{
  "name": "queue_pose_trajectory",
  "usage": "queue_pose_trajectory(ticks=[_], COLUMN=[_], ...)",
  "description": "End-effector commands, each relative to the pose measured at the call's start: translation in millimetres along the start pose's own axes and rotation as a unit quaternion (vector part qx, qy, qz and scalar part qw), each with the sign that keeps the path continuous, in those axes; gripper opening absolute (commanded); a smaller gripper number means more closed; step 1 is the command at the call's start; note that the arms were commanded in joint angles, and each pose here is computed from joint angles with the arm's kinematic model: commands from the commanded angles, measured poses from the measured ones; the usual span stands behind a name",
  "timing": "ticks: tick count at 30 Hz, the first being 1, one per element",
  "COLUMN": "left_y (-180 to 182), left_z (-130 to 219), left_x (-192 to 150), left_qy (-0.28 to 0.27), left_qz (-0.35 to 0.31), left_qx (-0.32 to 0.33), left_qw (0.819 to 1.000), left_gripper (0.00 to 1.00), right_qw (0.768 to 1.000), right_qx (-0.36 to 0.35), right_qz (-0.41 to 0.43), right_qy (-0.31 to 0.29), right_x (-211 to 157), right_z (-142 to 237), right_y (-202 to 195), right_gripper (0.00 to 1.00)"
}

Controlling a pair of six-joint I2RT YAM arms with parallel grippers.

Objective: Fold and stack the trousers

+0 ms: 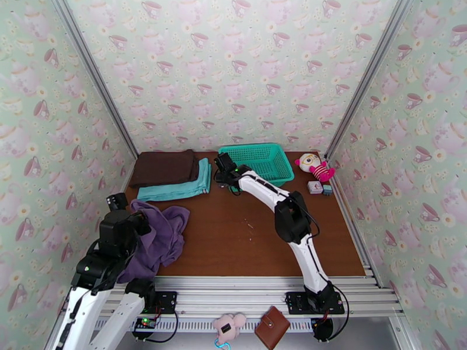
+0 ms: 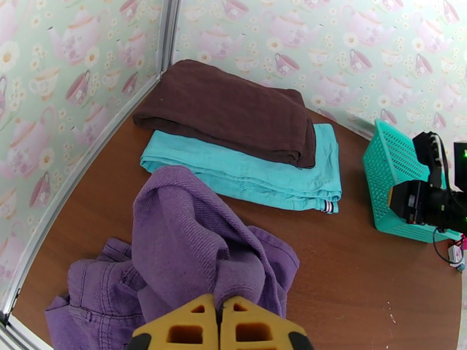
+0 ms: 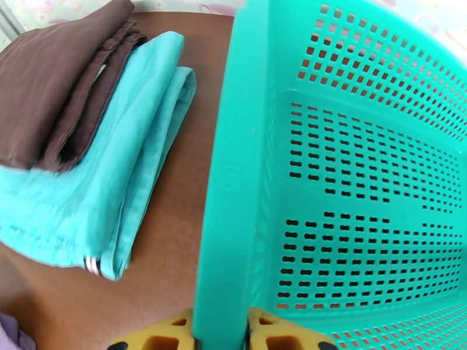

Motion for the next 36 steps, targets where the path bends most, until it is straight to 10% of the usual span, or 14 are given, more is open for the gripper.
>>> queue_pose_trajectory(ticks=[1, 11, 21, 24, 25, 36], left_y=[-3, -4, -15, -27, -30, -127], left_z=[-4, -5, -8, -12, -14, -19], left_x=[-1, -1, -2, -3, -3, 10], left_qy=[0.002, 0.002, 0.005, 0.022, 0.027, 0.015], left_qz=[-0.004, 0.0, -0.011, -0.018, -0.021, -0.085], left_qx=[-0.02, -0.031, -0.091, -0.152, -0.159, -0.269], left_qw=[1.0, 1.0, 0.996, 0.988, 0.987, 0.959], left_gripper=[0.01, 0.02, 0.02, 0.02, 0.01, 0.0], right_qw=[0.998, 0.995, 0.983, 0.977, 0.974, 0.978], right_qx=[0.039, 0.07, 0.161, 0.185, 0.193, 0.087], right_qz=[-0.035, -0.067, -0.059, -0.042, -0.036, -0.054], right_qy=[0.016, -0.014, -0.068, -0.1, -0.113, -0.181], right_x=[8, 25, 50, 61, 65, -1], right_z=[-8, -20, -15, 12, 26, 182], right_y=[3, 2, 4, 6, 6, -71], right_gripper=[0.25, 0.31, 0.57, 0.75, 0.99, 1.0])
Point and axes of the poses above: each hand's point on the last joint's axis, 136 mm out from that joint toward the fingers, its own z axis back along the fingers, its own y axis along the line the jaws close on, x = y × z, the point moved 9 cm from there along z, back along the fingers, and after that the axes turned 4 degrees about -z, right-handed, at the moved point
